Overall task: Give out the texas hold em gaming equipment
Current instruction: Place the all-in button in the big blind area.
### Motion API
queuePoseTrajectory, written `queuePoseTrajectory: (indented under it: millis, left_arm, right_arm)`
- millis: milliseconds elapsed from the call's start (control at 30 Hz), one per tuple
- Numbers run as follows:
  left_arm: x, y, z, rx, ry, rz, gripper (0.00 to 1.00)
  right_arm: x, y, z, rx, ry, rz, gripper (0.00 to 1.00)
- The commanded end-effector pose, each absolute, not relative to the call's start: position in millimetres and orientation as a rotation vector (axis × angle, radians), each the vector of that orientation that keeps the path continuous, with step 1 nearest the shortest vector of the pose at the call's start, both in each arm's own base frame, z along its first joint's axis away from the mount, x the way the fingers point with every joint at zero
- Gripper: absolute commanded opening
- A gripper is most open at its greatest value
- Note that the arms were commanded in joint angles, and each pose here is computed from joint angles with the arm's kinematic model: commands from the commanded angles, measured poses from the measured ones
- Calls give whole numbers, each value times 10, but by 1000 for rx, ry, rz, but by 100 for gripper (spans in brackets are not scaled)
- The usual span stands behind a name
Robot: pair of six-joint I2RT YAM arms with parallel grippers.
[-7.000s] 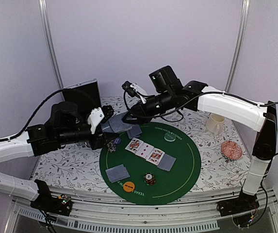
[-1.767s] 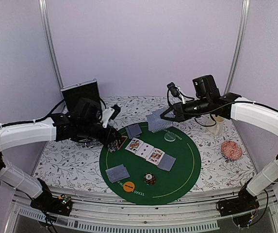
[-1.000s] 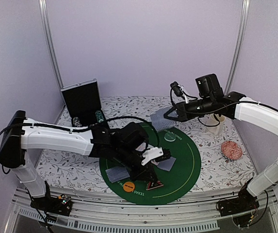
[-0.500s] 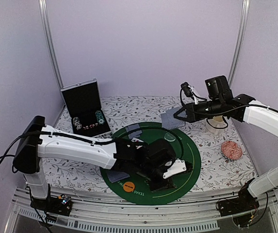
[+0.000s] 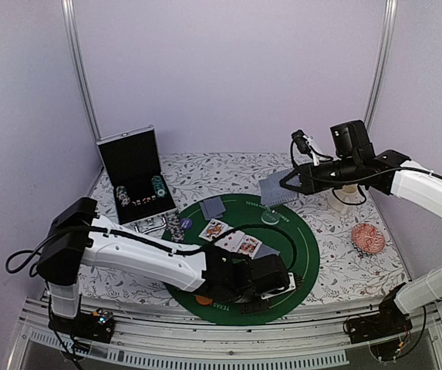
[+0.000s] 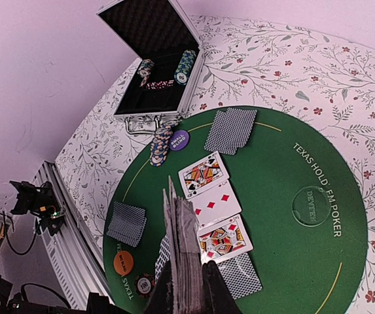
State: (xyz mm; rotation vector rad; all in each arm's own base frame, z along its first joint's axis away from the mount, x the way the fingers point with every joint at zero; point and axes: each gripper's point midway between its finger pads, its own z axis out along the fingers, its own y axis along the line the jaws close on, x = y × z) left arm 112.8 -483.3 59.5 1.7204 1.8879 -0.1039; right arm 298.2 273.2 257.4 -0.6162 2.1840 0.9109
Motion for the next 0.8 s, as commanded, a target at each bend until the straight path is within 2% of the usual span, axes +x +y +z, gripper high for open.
queuePoseTrajectory:
  millis: [0,167,300,367,433,533,733,767]
  left_arm:
    - [1253,-4897,682,1643,1828,8,0]
    - [1084,-4968,578,1725,1821,-59,0]
    - [959,-4968,509,1785,1837,-125,11]
    - [921,-4962,505,1805,1843,-143,24]
    - [866,-4974,543,1823,1843,-184,45]
    - [747,-5019,687,1842,1832,-290,60]
    - [732,-5054,923,1812,1806,-383,63]
    - [726,-5055,1112,1791,1782,-430,63]
  right_arm:
    - [2915,2699,2681,-626,2146,929,2]
    - [2873,2683,2695,-622,2143,940,2]
    - [2844,2664,2712,-616,2139,944,2]
    - [2833,2656,2727,-614,2134,945,2]
    - [2827,2652,2738,-612,2132,946,2]
    - [2831,2650,2731,-609,2135,944,2]
    - [2857,2662,2719,-610,2140,938,2]
    - [2862,2664,2725,-610,2138,937,2]
